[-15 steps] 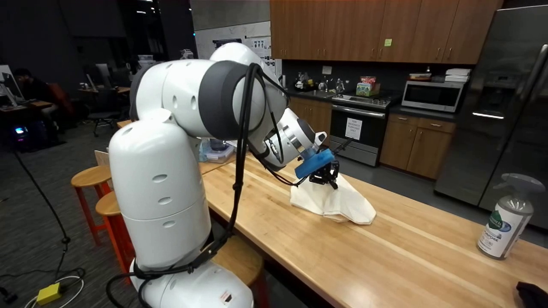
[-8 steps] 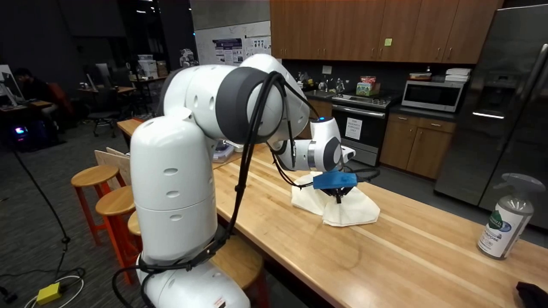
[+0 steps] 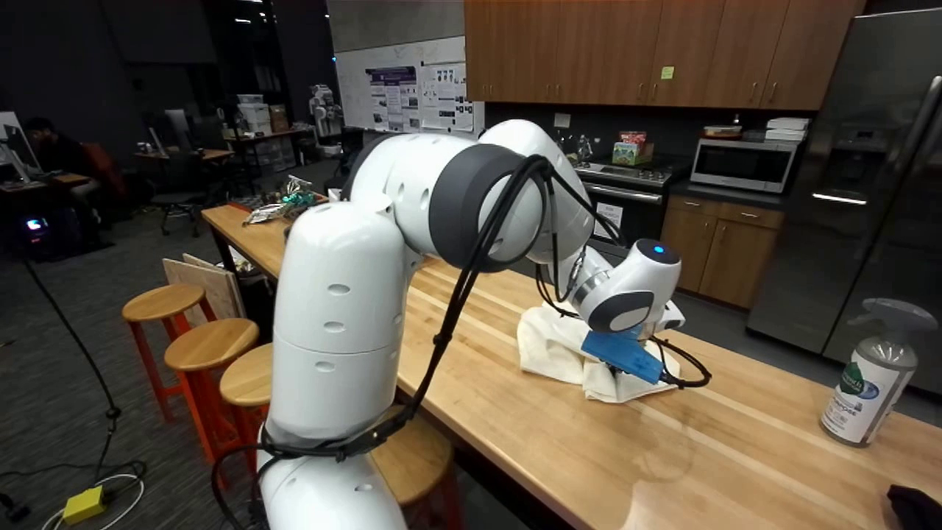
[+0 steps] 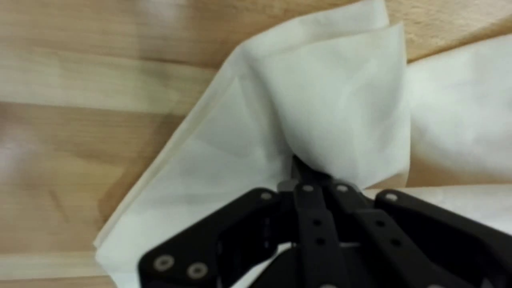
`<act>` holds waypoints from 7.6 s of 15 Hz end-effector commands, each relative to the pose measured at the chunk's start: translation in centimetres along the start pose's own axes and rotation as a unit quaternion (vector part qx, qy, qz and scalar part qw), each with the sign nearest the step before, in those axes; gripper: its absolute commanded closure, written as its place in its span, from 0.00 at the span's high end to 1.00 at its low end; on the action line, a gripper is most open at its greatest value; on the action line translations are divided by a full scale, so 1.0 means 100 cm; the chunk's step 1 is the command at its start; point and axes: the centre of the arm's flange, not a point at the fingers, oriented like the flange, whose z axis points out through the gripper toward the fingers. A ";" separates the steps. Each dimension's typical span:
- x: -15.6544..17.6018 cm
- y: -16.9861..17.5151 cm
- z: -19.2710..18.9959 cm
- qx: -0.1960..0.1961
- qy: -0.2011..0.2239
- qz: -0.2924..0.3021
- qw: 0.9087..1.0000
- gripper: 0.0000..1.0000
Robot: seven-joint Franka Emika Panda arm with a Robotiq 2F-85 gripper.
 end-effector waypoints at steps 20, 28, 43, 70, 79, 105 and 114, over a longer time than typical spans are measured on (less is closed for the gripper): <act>0.063 -0.180 0.001 -0.036 -0.031 -0.161 0.986 0.00; -0.039 -0.216 0.029 -0.064 -0.125 -0.243 0.960 0.00; 0.091 -0.136 -0.015 -0.187 -0.084 -0.136 0.969 0.00; 0.018 -0.288 0.044 -0.121 -0.177 -0.359 0.909 0.00; -0.052 -0.244 0.007 -0.147 -0.165 -0.459 0.860 0.00; -0.153 -0.024 -0.020 -0.266 -0.148 0.006 0.953 0.00; -0.075 -0.006 0.038 -0.265 -0.190 -0.045 0.944 0.00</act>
